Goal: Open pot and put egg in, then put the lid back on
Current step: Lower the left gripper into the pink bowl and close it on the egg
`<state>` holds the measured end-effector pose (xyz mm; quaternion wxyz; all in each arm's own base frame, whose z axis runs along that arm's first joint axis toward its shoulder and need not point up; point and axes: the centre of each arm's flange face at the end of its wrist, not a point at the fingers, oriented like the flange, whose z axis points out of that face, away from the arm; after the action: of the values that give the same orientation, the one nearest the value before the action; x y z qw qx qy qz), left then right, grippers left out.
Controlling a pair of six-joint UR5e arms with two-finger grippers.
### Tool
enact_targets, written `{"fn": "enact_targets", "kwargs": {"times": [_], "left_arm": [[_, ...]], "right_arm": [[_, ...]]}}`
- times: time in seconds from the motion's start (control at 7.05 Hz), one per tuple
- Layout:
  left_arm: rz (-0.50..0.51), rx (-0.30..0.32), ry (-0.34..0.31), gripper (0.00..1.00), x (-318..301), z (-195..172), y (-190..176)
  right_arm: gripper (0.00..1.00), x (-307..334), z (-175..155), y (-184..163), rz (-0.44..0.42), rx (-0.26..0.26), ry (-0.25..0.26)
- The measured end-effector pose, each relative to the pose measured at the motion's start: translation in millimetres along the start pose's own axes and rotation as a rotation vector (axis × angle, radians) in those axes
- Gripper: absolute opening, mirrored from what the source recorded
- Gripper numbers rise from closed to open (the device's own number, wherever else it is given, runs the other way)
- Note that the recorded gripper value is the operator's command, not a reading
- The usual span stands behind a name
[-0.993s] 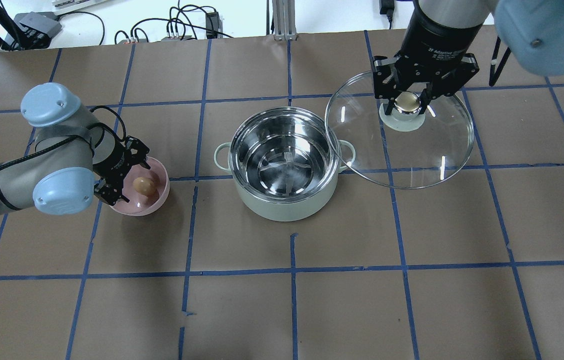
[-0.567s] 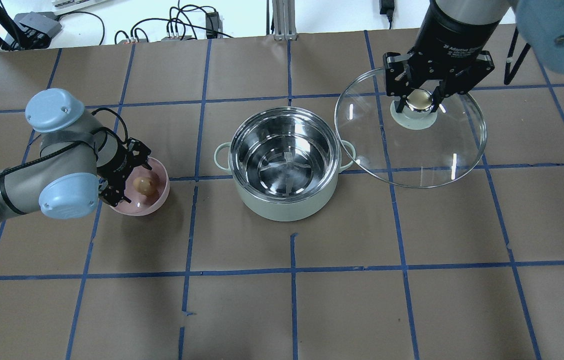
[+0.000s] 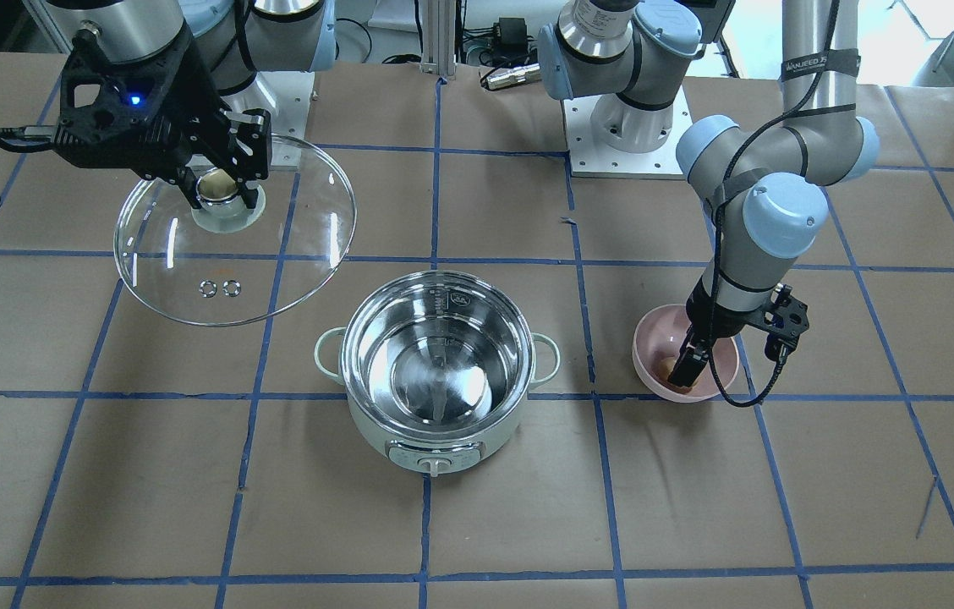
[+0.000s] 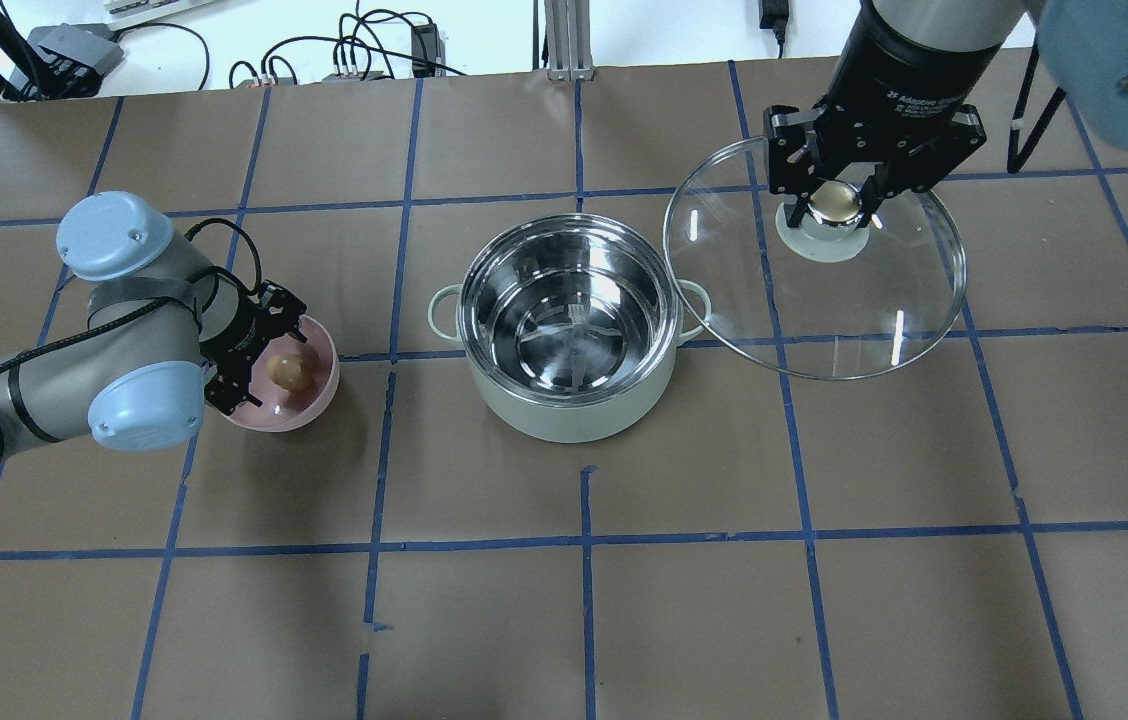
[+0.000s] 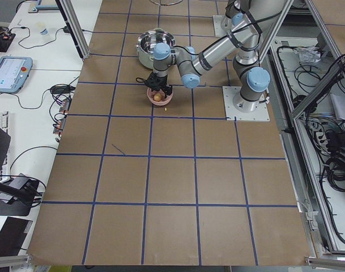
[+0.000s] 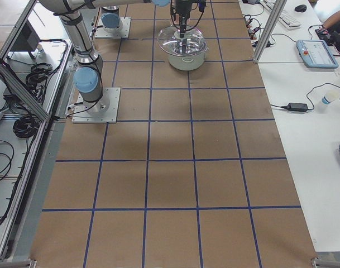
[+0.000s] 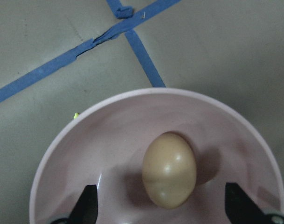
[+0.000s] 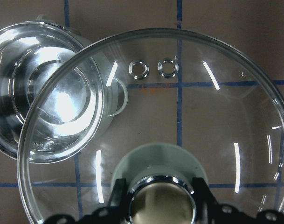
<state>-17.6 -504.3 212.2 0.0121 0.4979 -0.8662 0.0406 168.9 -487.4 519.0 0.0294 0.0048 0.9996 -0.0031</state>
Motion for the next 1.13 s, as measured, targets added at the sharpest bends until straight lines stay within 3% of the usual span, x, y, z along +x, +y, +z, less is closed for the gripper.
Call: {"fn": "enact_targets", "kwargs": {"times": [1.13], "left_arm": [[0.04,0.011,0.004,0.89,0,15,-1]], "right_arm": [[0.03,-4,-1,0,-0.026,0.009,-0.01]]}}
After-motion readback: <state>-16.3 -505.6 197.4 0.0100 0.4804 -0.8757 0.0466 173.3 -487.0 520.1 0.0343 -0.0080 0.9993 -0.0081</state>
